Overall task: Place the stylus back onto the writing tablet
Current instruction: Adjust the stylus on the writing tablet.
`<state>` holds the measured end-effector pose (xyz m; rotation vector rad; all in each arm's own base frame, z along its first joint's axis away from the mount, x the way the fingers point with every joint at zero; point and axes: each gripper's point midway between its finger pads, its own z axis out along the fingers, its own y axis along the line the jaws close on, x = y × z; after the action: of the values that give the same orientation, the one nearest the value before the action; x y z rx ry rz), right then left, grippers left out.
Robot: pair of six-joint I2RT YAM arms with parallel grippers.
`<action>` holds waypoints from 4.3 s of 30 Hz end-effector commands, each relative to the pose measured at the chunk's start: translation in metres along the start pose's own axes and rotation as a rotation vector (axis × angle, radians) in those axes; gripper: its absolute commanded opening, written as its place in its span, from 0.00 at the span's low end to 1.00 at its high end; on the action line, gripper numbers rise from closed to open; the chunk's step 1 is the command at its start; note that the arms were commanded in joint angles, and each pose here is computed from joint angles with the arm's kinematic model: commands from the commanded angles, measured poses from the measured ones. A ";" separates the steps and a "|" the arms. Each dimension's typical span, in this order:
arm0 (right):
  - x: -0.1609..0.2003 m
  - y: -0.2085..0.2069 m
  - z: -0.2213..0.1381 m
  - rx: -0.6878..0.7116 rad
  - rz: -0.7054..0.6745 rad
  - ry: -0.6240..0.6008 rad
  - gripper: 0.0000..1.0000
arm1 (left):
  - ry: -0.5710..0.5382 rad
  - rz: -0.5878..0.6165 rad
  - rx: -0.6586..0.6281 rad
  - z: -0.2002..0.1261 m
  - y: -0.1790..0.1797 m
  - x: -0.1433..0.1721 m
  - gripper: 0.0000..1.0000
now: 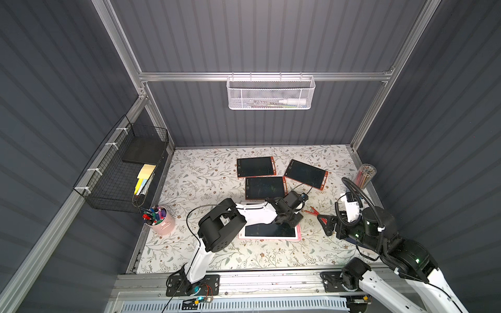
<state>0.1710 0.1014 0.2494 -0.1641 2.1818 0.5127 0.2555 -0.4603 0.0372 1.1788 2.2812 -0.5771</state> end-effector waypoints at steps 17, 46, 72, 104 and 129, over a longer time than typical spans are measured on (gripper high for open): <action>0.004 -0.002 0.000 0.007 0.000 0.004 0.99 | -0.038 0.022 0.043 -0.005 -0.003 -0.015 0.00; 0.004 -0.002 0.001 0.008 0.000 0.008 0.99 | 0.033 0.013 0.011 0.014 0.007 0.017 0.00; 0.004 -0.002 0.001 0.008 0.000 0.007 0.99 | 0.090 0.009 -0.042 0.026 0.014 0.035 0.00; -0.017 -0.003 0.006 0.075 0.142 0.018 0.86 | -0.262 -0.077 0.029 -0.093 0.053 -0.058 0.00; 0.078 -0.020 0.146 0.294 0.216 0.566 0.00 | -0.551 0.013 0.346 -0.213 -0.015 -0.036 0.99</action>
<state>0.2275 0.1389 0.1076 0.0839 2.7936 0.2509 0.2245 -0.3673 0.2111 1.0076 1.8102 -1.0799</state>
